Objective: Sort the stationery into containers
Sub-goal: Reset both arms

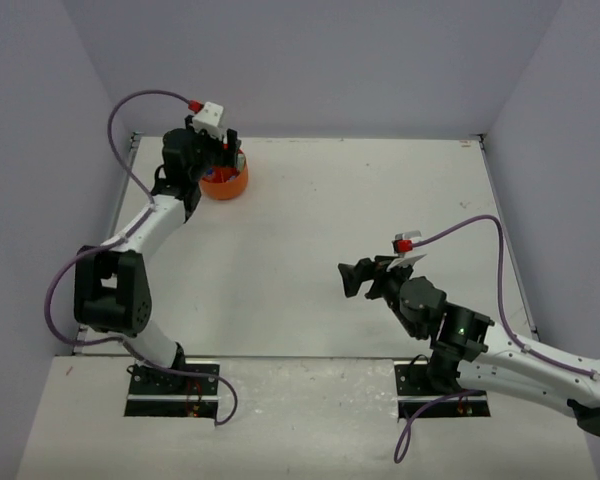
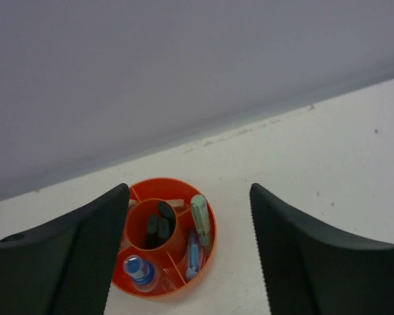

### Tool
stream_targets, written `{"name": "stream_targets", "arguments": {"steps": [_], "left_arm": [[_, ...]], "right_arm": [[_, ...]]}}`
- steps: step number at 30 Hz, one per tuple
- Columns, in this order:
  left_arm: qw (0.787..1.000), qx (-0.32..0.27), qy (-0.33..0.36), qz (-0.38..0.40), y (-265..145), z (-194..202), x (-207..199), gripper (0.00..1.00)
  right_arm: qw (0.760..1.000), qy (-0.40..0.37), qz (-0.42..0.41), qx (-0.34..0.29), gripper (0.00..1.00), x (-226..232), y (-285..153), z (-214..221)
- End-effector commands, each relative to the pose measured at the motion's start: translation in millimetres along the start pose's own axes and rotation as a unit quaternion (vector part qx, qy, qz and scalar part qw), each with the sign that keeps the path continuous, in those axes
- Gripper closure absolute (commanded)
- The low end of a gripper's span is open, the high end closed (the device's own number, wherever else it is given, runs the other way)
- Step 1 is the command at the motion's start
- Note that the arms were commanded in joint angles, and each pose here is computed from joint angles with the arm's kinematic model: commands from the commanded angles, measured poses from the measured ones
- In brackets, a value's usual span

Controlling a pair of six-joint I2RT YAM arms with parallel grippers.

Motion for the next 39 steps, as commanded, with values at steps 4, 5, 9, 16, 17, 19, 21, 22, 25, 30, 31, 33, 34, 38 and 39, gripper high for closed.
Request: {"name": "stream_targets", "arguments": {"steps": [4,5,9,16,17,19,21,22,25,30,31,33,34,38,39], "left_arm": [[0.959,-0.147,-0.186,-0.153,-146,-156,20,0.00],[0.960,-0.120,-0.201,-0.152,-162,-144,14,0.00],[0.963,-0.061,-0.217,-0.150,-218,-91,-5,0.00],[0.957,-0.011,-0.190,-0.221,-278,-16,0,0.00],[0.954,-0.006,-0.186,-0.234,-284,-6,2,0.00],[0.951,-0.001,-0.183,-0.250,-295,8,3,0.00],[0.949,-0.020,-0.191,-0.250,-305,12,1,0.00],[0.950,-0.013,-0.191,-0.248,-303,20,0,0.00],[0.950,-0.033,-0.190,-0.244,-310,21,-3,0.00],[0.953,-0.036,-0.182,-0.241,-309,21,-5,0.00],[0.954,-0.036,-0.181,-0.235,-307,21,-6,0.00],[0.955,-0.038,-0.181,-0.232,-306,21,-7,0.00],[0.956,-0.037,-0.180,-0.229,-306,22,-8,0.00],[0.958,-0.035,-0.180,-0.223,-305,23,-11,0.00],[0.958,-0.035,-0.179,-0.222,-305,23,-11,0.00]], "right_arm": [[1.000,0.013,0.016,-0.016,0.01,6,-4,-36],[1.000,0.001,0.028,-0.006,0.01,2,-6,-35],[0.995,-0.039,0.092,0.001,0.01,-14,-16,-60],[0.989,-0.036,0.144,-0.003,0.01,-44,-60,-104],[0.988,-0.037,0.149,-0.005,0.01,-49,-66,-107],[0.986,-0.029,0.163,-0.018,0.01,-60,-78,-116],[0.984,-0.023,0.172,-0.028,0.01,-68,-85,-119],[0.984,-0.023,0.174,-0.029,0.01,-72,-89,-119],[0.984,0.005,0.170,-0.048,0.01,-84,-104,-122],[0.986,0.024,0.150,-0.065,0.01,-89,-110,-118],[0.986,0.024,0.148,-0.066,0.01,-90,-110,-115],[0.986,0.024,0.149,-0.072,0.01,-91,-108,-112],[0.985,0.023,0.154,-0.074,0.01,-92,-107,-112],[0.982,0.017,0.173,-0.080,0.01,-94,-102,-109],[0.981,0.014,0.176,-0.078,0.01,-95,-101,-107]]}}
Point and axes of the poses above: each gripper's point midway between its finger pads, its own y axis out along the fingers, its own x axis along the line the jaws close on, z = x × y, the point moved 3 cm from there along -y, back along the fingers, and after that the axes turned 2 degrees about -y, right-handed, at the moved point
